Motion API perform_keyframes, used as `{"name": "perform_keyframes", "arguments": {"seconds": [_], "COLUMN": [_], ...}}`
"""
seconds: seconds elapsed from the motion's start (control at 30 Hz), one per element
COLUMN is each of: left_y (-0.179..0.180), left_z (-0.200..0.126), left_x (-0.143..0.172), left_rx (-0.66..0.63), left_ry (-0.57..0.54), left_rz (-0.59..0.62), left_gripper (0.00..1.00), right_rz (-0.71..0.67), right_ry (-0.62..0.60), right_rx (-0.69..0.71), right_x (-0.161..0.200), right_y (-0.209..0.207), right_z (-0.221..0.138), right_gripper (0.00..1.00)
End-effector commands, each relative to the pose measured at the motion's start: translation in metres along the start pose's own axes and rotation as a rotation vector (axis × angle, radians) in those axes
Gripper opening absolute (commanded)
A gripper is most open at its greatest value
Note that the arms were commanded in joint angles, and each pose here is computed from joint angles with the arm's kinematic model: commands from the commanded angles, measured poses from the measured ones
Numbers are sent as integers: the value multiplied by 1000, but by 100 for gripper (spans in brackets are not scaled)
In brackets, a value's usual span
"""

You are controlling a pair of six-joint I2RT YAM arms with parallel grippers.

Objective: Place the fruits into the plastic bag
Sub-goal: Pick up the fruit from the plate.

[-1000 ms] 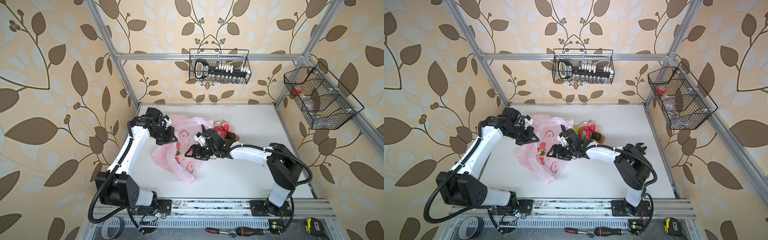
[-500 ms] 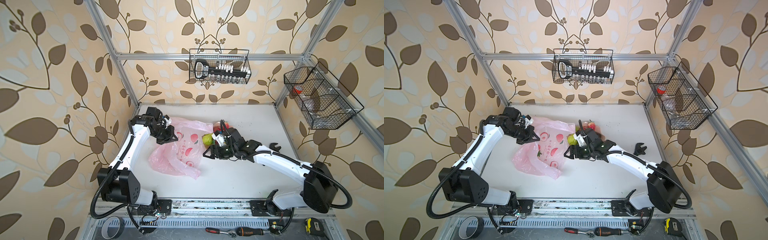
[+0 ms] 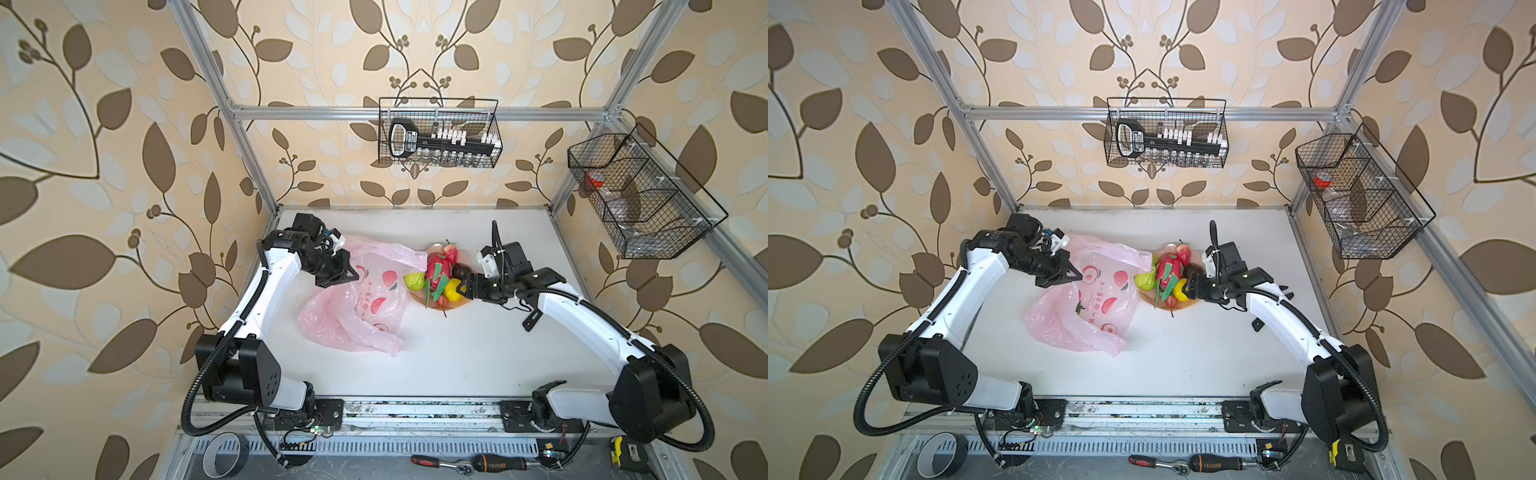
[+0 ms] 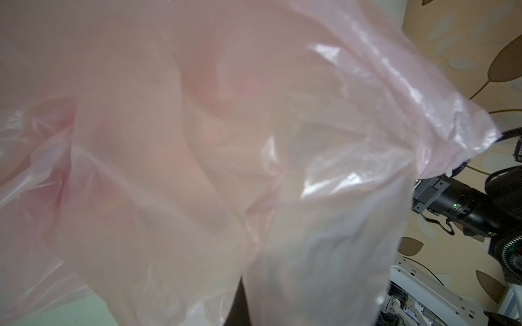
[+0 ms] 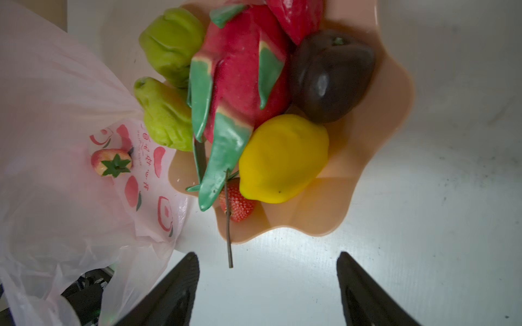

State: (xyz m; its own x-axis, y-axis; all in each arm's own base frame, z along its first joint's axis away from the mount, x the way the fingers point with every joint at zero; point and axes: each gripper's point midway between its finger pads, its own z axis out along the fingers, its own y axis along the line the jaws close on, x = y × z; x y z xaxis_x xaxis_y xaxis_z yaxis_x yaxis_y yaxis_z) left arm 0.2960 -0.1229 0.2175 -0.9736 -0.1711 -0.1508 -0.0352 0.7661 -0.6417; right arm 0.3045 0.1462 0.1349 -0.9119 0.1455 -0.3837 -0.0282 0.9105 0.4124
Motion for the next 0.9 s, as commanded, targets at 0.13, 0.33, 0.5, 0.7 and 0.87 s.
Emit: {"name": "perform_keyframes", "arguments": {"seconds": [0.13, 0.33, 0.5, 0.7, 0.87], "left_y": [-11, -10, -10, -9, -9], "left_z": [-8, -8, -7, -6, -5], "left_x": [-5, -4, -4, -1, 1], "left_rx": [38, 37, 42, 46, 46], "left_ry": [-18, -15, -12, -3, 5], "left_rz": [25, 25, 22, 14, 12], "left_gripper": [0, 0, 0, 0, 0], "right_rz": [-61, -65, -77, -58, -58], "right_ry": [22, 40, 52, 71, 82], "right_rx": [41, 34, 26, 0, -21], "right_x": [-9, -11, -13, -16, -20], "right_y": [-4, -4, -4, -4, 1], "right_z": [10, 24, 38, 60, 73], "right_gripper": [75, 79, 81, 82, 82]}}
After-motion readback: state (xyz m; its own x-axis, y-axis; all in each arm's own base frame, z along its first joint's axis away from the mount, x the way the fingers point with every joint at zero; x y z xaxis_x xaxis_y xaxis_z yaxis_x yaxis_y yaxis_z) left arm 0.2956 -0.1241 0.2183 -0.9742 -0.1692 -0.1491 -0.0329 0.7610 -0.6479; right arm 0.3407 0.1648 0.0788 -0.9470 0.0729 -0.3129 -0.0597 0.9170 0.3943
